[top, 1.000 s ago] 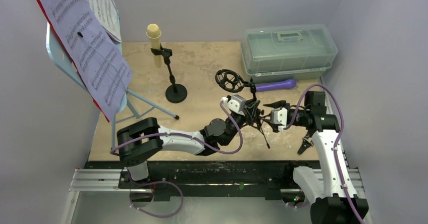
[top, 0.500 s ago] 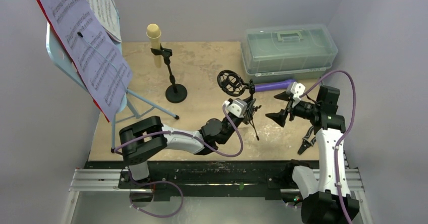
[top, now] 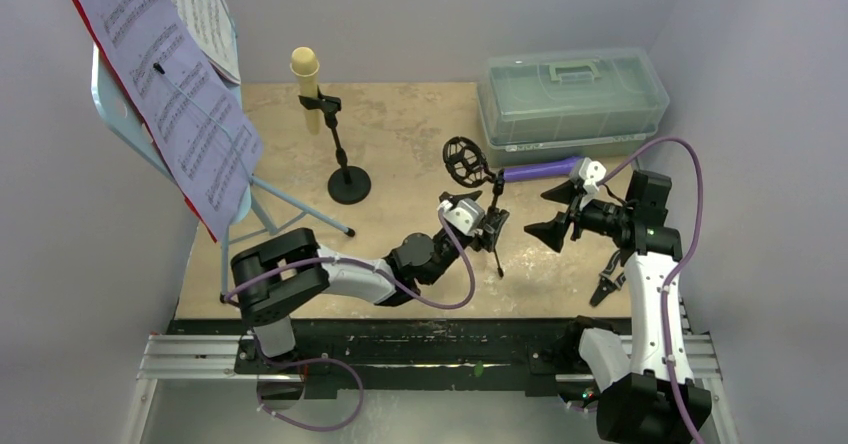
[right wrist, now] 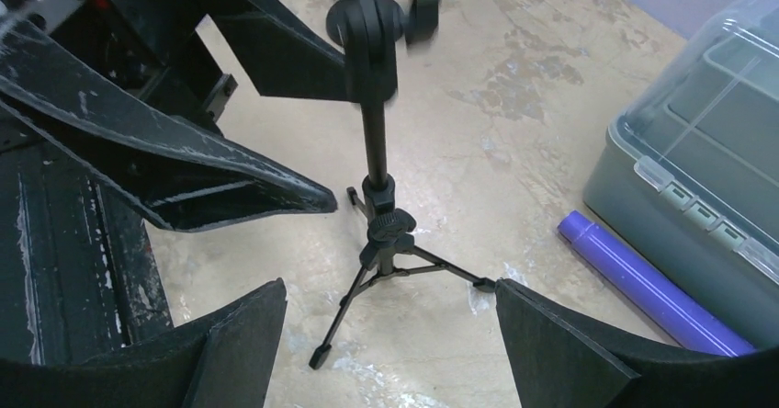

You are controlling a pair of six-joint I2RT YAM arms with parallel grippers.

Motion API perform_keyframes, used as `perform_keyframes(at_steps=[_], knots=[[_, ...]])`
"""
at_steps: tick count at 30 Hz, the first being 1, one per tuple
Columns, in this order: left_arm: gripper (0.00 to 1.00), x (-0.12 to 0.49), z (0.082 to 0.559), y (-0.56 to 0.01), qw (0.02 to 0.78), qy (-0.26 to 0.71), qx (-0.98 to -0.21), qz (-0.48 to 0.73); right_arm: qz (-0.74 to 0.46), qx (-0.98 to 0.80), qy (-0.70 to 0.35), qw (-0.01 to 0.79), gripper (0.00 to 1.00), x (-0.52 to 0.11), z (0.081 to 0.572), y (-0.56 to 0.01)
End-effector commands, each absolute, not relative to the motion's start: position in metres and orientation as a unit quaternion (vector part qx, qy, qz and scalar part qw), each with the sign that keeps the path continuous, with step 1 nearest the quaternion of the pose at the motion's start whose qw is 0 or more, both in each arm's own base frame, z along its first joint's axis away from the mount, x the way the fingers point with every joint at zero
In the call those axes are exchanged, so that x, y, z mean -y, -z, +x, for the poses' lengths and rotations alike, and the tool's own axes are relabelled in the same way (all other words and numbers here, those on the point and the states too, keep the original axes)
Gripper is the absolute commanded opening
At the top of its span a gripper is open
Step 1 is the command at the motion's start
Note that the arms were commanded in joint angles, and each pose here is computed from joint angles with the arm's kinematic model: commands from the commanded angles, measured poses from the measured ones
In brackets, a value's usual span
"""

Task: Pack up the instrument practice props
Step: Place the microphone stand at the center of the board.

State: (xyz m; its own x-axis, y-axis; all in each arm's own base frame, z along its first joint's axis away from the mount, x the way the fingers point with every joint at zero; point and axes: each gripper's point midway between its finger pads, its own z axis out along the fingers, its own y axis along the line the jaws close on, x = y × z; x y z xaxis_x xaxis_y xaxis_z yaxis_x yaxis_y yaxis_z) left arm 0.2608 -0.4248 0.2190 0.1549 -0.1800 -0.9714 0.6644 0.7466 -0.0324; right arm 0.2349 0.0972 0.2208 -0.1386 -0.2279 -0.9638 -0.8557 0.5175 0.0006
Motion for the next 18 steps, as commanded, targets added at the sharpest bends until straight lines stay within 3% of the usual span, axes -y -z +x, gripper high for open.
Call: perform_keyframes(at_steps=[1, 4, 6, 13, 18], knots=[[0.71, 0.414, 0.256, -0.236, 0.706, 0.343, -0.584, 0.208, -0.386, -0.69, -0.301, 0.534, 0.88, -0.098, 0.235, -0.224], [0.93, 0.408, 0.263, -0.243, 0.678, 0.401, -0.578, 0.211, -0.382, -0.695, -0.301, 0.53, 0.88, -0.097, 0.235, -0.221], [0.98, 0.405, 0.267, -0.249, 0.675, 0.416, -0.573, 0.207, -0.381, -0.696, -0.301, 0.53, 0.88, -0.096, 0.235, -0.221], [0.98, 0.411, 0.259, -0.252, 0.666, 0.431, -0.561, 0.236, -0.381, -0.696, -0.303, 0.528, 0.88, -0.097, 0.234, -0.22], [0.91, 0.412, 0.255, -0.221, 0.653, 0.413, -0.568, 0.281, -0.384, -0.696, -0.301, 0.527, 0.88, -0.097, 0.234, -0.218]])
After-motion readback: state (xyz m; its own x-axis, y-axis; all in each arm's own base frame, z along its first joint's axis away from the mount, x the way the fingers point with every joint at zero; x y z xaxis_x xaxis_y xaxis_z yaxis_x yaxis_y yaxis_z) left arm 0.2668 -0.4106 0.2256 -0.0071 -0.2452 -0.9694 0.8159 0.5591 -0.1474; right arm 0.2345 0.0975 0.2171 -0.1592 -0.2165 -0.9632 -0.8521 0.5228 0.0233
